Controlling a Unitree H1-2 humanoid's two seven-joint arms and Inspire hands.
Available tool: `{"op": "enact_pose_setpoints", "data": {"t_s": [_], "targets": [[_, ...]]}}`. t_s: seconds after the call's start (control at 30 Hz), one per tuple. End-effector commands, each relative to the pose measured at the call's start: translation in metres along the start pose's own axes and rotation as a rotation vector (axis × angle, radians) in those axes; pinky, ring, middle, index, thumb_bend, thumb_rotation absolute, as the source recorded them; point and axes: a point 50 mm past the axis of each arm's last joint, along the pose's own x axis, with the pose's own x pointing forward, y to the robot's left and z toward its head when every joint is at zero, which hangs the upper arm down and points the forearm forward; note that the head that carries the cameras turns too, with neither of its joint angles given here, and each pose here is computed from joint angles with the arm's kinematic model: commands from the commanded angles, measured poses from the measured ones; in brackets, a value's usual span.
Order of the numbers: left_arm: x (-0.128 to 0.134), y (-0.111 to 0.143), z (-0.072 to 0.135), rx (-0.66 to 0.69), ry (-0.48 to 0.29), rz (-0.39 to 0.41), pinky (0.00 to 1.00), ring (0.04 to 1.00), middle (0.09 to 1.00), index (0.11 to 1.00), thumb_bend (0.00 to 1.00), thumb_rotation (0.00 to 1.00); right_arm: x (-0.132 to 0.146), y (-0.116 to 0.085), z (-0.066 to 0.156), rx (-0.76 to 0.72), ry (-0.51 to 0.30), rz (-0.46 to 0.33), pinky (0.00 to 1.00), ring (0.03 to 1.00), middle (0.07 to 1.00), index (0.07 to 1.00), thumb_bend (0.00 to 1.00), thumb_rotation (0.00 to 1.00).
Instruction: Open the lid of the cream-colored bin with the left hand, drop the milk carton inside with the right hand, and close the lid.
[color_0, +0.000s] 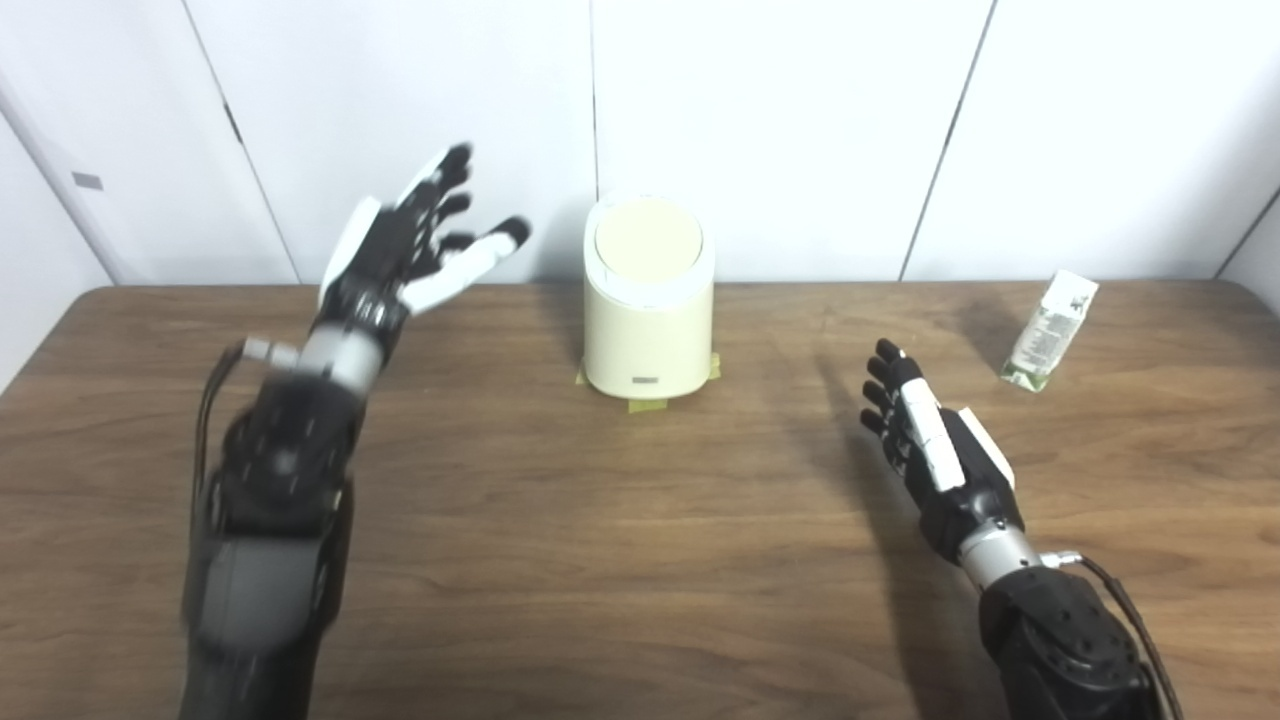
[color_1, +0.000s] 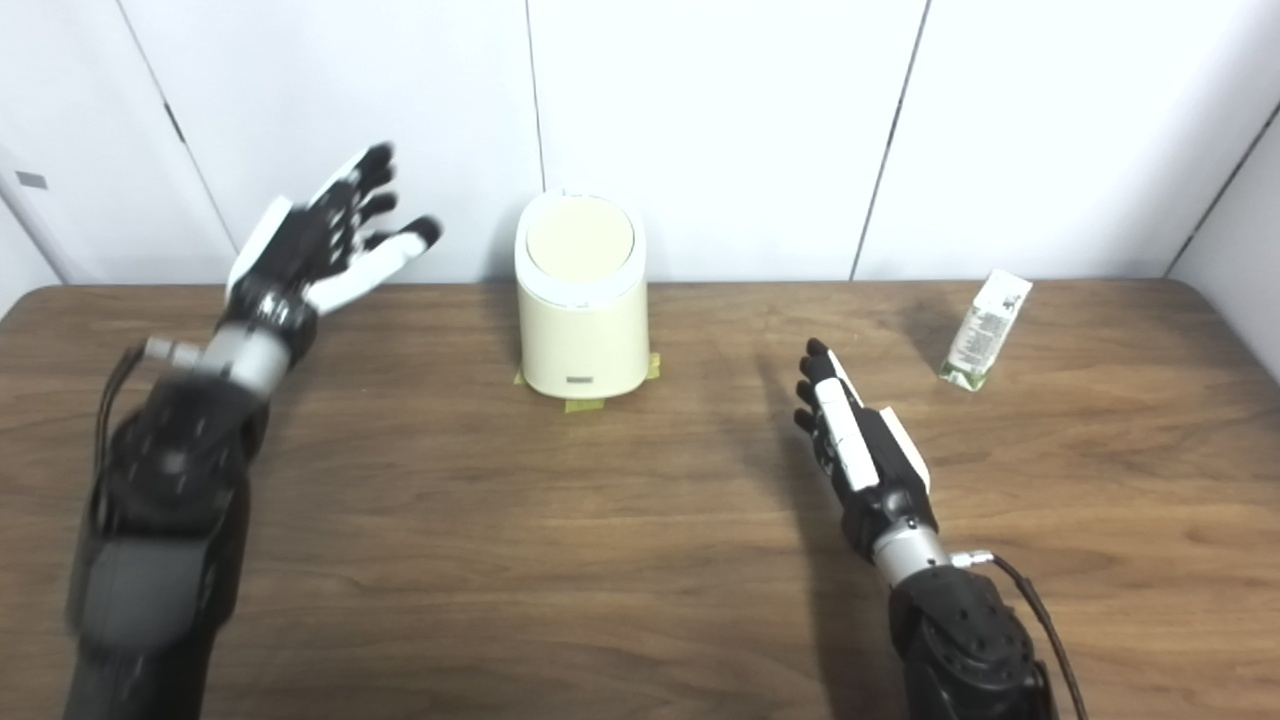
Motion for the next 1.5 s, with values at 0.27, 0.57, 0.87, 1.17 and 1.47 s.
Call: {"op": "enact_pose_setpoints", "data": {"t_s": [0.27, 0.57, 0.87, 1.17, 1.47], "targets": [[0.075, 0.017, 0.075, 0.194, 0.009, -0.039, 0.82, 0.895, 0.934, 0.942, 0.87, 0.15, 0.003, 0.001, 0.017, -0.016, -0.09, 0.033, 0.92, 0.978, 0.988, 0.994, 0.65, 0.94], [0.117, -0.008, 0.098, 0.449, 0.047, -0.094, 0.81, 0.888, 0.912, 0.929, 0.91, 0.08, 0.002, 0.003, 0.017, -0.015, -0.083, 0.035, 0.91, 0.972, 0.981, 0.988, 0.66, 0.95], [0.138, -0.041, 0.11, 0.686, -0.028, -0.131, 0.77, 0.894, 0.911, 0.895, 0.95, 0.07, 0.004, 0.008, 0.018, -0.011, -0.086, 0.032, 0.91, 0.964, 0.976, 0.984, 0.68, 0.94], [0.139, -0.056, 0.103, 0.777, -0.124, -0.167, 0.78, 0.896, 0.924, 0.873, 0.96, 0.08, 0.008, 0.015, 0.021, 0.007, -0.098, 0.025, 0.92, 0.959, 0.974, 0.982, 0.67, 0.94], [0.136, -0.061, 0.095, 0.828, -0.147, -0.177, 0.78, 0.887, 0.906, 0.873, 0.96, 0.11, 0.008, 0.02, 0.025, -0.003, -0.11, 0.026, 0.88, 0.942, 0.971, 0.984, 0.68, 0.94]]}}
